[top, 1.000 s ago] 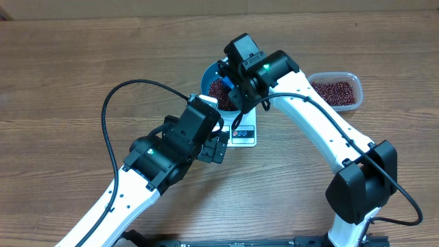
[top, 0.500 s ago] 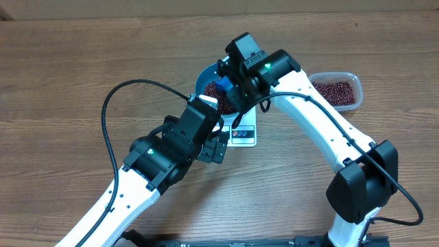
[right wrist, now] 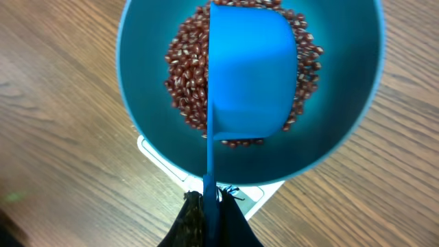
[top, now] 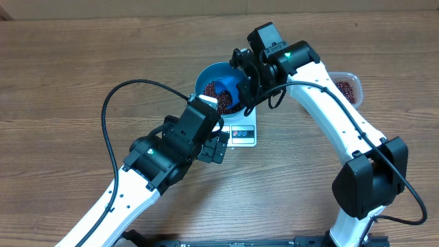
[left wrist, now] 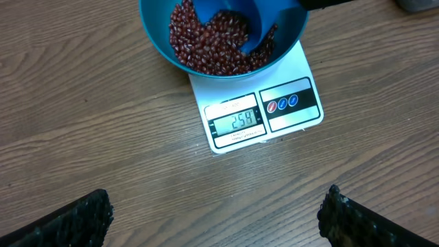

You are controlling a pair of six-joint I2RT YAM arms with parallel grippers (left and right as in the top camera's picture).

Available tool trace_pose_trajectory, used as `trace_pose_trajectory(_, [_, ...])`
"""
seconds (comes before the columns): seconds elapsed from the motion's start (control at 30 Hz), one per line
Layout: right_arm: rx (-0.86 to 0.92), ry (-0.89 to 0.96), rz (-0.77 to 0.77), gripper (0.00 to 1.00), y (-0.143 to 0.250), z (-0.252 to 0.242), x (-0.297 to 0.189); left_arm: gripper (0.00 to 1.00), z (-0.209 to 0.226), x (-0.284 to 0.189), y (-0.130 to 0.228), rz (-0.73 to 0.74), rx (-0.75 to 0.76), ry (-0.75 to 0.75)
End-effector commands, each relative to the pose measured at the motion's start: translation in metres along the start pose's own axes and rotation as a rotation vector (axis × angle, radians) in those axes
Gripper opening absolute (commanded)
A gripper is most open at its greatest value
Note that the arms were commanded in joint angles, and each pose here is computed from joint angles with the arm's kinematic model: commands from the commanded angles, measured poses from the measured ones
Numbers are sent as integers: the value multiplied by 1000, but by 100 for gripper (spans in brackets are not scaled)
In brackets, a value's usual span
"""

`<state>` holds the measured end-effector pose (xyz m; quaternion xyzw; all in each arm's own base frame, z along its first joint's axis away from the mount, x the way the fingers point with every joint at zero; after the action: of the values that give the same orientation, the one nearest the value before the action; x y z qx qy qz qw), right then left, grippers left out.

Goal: Scoop item into bowl and weigh 150g on scale

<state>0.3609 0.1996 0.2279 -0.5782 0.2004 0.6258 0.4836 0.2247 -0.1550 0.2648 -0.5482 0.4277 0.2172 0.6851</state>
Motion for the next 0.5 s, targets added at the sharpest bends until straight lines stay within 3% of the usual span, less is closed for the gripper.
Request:
trace_pose_trajectory(0.0, [0,-50,-31,4,-3,4,-9,100,2,-8,-7,-35,-14,-1])
trace_pose_trajectory(0.47, [132,-236,-90,4,-3,-32,-29,100,2,-8,-7,-35,-14,-1])
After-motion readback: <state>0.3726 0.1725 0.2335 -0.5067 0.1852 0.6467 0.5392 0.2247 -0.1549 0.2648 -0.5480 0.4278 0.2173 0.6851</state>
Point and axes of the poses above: each gripper's point midway between its finger pads, its own x axis out along the fingers, its own z axis along the line the jaws close on, y = z × x, the point moved 8 cm from there along -x, back along the fingers, and after that the axes turned 4 degrees about x, right-handed, at the moved point
